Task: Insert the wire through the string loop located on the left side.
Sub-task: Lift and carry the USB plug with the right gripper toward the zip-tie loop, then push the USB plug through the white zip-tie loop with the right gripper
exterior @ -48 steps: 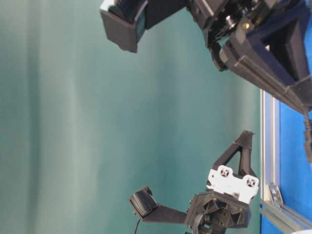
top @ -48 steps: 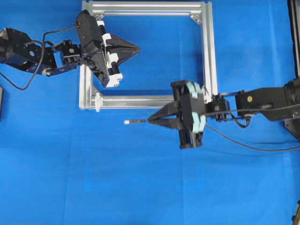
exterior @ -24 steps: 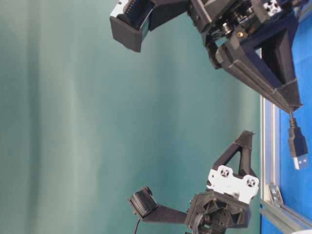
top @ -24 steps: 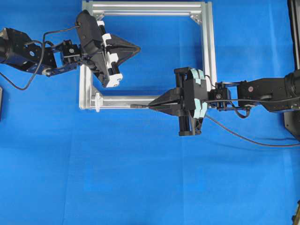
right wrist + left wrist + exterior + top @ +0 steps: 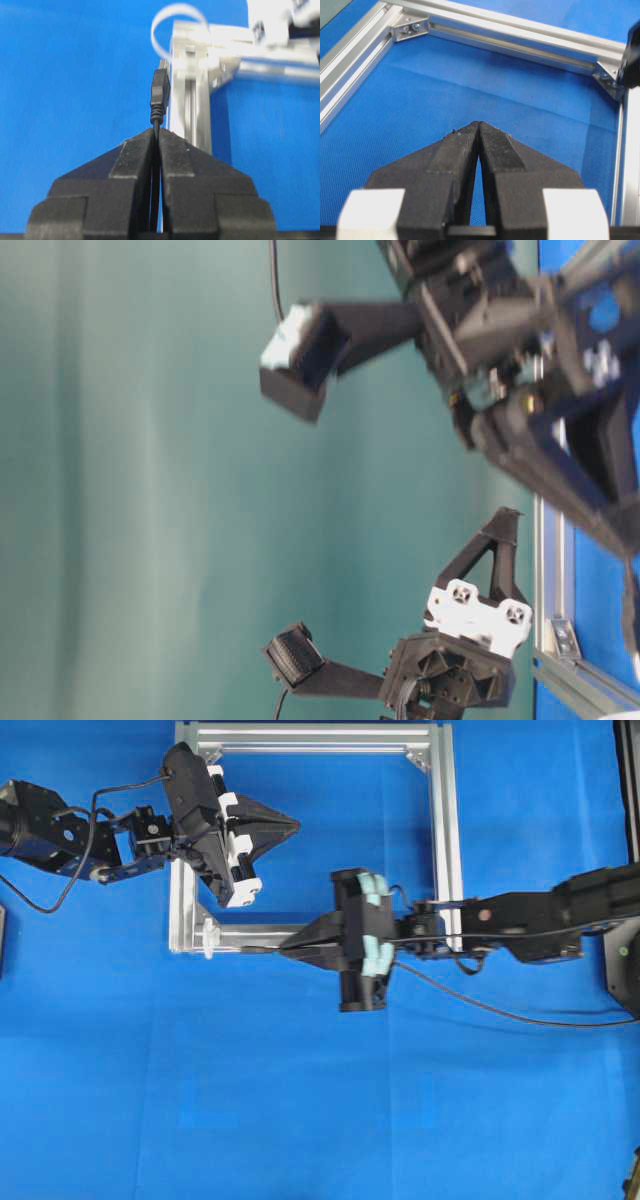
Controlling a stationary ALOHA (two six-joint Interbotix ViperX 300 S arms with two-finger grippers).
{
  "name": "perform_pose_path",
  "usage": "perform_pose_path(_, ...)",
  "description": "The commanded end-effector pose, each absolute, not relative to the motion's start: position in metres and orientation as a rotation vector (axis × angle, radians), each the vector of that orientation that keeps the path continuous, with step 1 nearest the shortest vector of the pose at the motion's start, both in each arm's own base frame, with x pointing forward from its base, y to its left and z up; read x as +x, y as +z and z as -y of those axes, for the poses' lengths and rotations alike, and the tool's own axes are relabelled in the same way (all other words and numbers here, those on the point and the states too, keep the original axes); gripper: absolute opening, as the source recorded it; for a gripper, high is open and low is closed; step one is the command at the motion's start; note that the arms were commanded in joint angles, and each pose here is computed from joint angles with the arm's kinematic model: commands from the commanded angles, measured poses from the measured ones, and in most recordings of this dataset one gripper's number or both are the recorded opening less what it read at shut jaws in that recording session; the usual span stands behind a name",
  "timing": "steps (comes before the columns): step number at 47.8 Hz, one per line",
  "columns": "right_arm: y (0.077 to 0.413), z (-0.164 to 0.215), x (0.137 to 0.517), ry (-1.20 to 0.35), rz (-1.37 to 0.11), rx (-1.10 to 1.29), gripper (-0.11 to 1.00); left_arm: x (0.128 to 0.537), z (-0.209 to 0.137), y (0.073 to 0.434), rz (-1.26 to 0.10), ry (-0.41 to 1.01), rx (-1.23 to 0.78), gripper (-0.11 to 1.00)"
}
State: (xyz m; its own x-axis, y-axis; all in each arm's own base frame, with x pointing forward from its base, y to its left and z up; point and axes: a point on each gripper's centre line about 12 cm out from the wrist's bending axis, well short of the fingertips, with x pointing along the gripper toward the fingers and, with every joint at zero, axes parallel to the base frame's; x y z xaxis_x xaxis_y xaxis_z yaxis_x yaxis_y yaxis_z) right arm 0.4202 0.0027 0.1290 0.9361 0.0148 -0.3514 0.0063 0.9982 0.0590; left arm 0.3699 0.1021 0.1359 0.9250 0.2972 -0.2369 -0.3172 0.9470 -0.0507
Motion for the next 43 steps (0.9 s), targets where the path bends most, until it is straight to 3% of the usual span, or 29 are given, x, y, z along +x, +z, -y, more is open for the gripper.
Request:
perform_pose_path(1, 0.1443, -0.0022, 0.4334, 0.006, -0.304, 0.057, 0.0, 0.3735, -0.1004, 0.1519, -0.18, 0.306, -0.083, 0.0)
perform_pose_path(43, 0.1416, 0.0026, 0.4393, -0.006, -0.304, 0.06, 0.0, 0.3732, -0.0997, 0.1515, -0.182, 0.305, -0.083, 0.0)
